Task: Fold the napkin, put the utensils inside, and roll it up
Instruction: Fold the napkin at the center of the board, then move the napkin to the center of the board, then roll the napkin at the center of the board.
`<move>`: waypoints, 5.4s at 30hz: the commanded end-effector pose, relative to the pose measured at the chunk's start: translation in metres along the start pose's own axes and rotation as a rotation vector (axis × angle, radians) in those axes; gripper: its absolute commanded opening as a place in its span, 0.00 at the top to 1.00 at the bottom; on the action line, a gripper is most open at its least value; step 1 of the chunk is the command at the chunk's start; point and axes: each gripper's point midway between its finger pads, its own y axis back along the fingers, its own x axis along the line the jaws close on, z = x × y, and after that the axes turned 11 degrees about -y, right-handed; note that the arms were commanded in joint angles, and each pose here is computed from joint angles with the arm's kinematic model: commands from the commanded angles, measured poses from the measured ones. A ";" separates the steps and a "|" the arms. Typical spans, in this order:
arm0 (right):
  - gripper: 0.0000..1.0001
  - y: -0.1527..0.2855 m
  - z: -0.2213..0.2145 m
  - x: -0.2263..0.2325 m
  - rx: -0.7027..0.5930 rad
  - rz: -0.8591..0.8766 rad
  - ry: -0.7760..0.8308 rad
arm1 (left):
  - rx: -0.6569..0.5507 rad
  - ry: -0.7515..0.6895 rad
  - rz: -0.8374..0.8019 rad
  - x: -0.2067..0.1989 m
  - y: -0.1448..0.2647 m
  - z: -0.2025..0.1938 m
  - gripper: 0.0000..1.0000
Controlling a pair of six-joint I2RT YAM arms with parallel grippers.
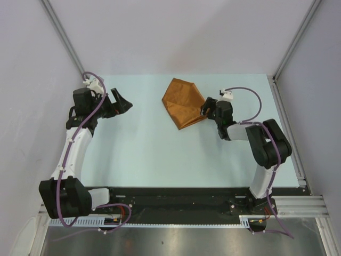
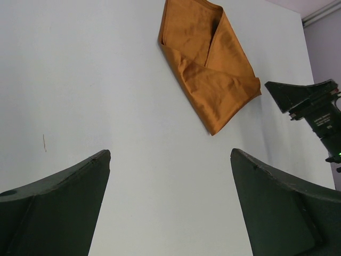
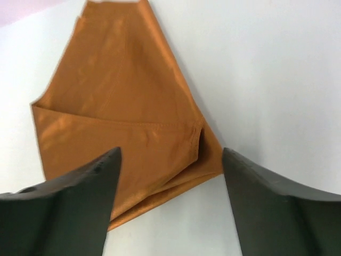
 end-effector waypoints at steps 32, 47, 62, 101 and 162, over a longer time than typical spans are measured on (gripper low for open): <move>0.35 -0.041 -0.015 -0.019 0.445 0.300 -0.118 | -0.035 -0.007 -0.025 -0.005 0.003 0.008 0.01; 0.61 -0.045 -0.027 -0.018 0.477 0.236 -0.032 | -0.036 -0.004 -0.041 -0.008 0.003 0.008 0.00; 1.00 -0.029 -0.038 -0.011 0.521 0.195 -0.107 | -0.010 0.006 -0.065 -0.018 -0.005 -0.002 0.01; 1.00 0.197 -0.116 -0.037 0.578 -0.129 -0.349 | 0.284 0.128 -0.374 -0.135 -0.058 -0.209 0.14; 0.32 0.223 -0.073 0.040 0.376 0.154 0.402 | 0.705 0.538 -0.489 -0.170 -0.073 -0.287 1.00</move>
